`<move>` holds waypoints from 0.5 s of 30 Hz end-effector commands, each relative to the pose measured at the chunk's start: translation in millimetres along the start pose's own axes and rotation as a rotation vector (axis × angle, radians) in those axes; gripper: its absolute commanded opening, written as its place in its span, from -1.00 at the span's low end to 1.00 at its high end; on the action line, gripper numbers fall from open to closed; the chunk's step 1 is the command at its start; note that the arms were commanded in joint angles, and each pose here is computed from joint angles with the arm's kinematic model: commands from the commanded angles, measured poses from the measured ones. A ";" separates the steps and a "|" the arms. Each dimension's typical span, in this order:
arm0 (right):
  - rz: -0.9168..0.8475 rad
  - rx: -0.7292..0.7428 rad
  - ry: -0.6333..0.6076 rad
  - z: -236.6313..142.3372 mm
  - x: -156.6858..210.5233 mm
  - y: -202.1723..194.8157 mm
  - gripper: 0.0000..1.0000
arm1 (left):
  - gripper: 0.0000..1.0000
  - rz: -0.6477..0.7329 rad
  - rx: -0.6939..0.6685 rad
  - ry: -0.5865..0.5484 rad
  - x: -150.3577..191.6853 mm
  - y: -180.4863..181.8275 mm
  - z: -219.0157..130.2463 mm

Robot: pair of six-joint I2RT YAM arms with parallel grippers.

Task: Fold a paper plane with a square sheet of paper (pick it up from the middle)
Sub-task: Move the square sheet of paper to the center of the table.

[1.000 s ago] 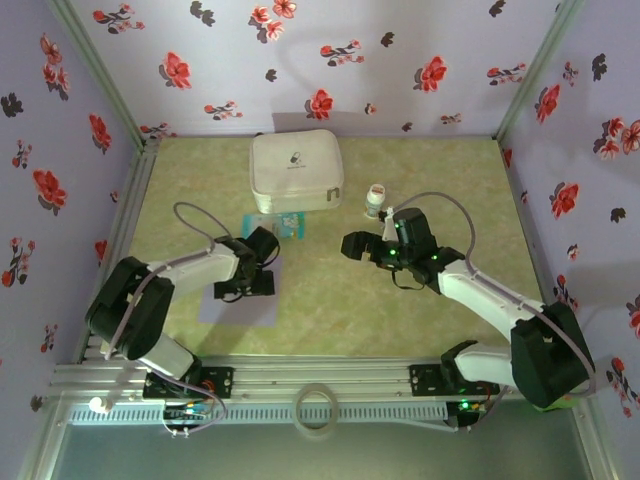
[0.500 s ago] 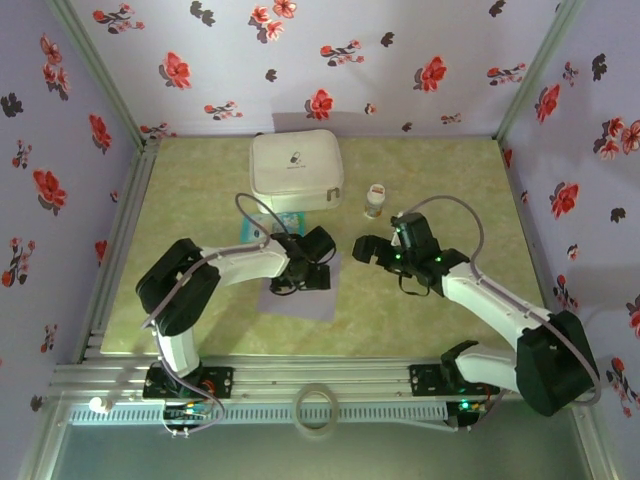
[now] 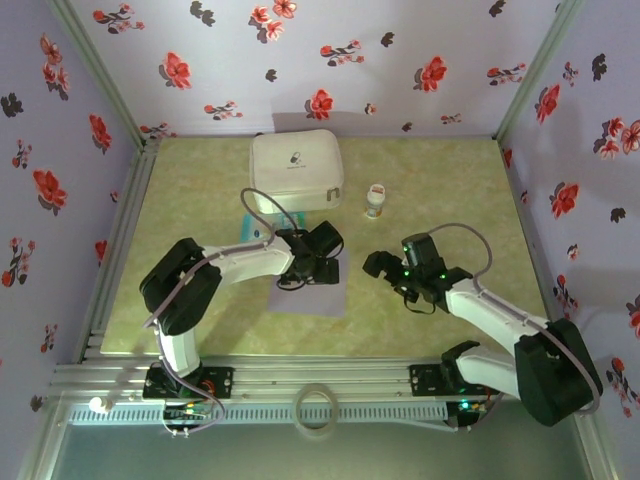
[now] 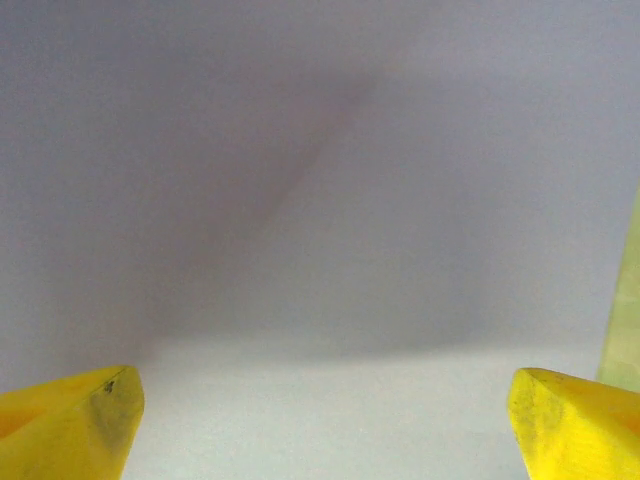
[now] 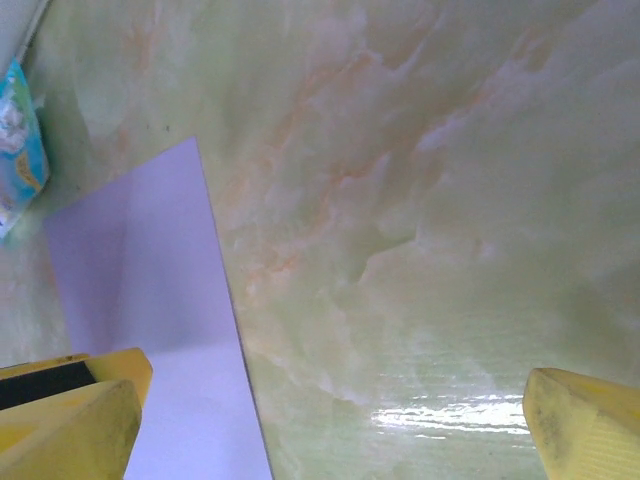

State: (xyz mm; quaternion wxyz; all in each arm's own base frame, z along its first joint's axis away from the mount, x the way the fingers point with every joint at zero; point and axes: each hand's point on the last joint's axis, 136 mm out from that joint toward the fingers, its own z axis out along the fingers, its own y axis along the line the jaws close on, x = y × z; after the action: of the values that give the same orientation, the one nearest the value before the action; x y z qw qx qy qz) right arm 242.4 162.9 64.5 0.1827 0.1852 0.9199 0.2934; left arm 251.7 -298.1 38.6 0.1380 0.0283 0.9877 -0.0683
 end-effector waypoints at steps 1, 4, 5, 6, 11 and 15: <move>0.007 -0.069 -0.049 -8.8 -10.8 17.5 0.97 | 0.88 0.110 -0.006 0.017 -6.8 9.2 -16.5; -0.006 -0.070 -0.048 -9.4 -10.4 18.1 0.96 | 0.88 0.115 0.017 0.069 -8.6 14.3 -13.7; -0.008 -0.076 -0.046 -9.7 -10.1 19.8 0.96 | 0.88 0.126 0.021 0.072 -10.7 14.4 -14.0; -0.009 -0.083 -0.047 -10.2 -10.8 21.5 0.95 | 0.88 0.139 0.027 0.083 -10.7 13.9 -13.5; -0.006 -0.086 -0.054 -11.4 -12.7 23.2 0.93 | 0.88 0.159 0.038 0.141 -7.1 11.4 -4.2; -0.017 -0.105 -0.047 -11.7 -13.0 29.0 0.93 | 0.88 0.135 0.032 0.146 -8.9 10.1 -0.9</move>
State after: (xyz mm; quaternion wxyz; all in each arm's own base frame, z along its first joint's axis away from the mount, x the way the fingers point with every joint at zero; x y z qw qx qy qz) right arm 249.2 168.4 80.7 0.2061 0.1782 0.9078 0.3189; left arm 265.8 -288.4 45.8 0.0928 0.0917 0.9883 -0.0793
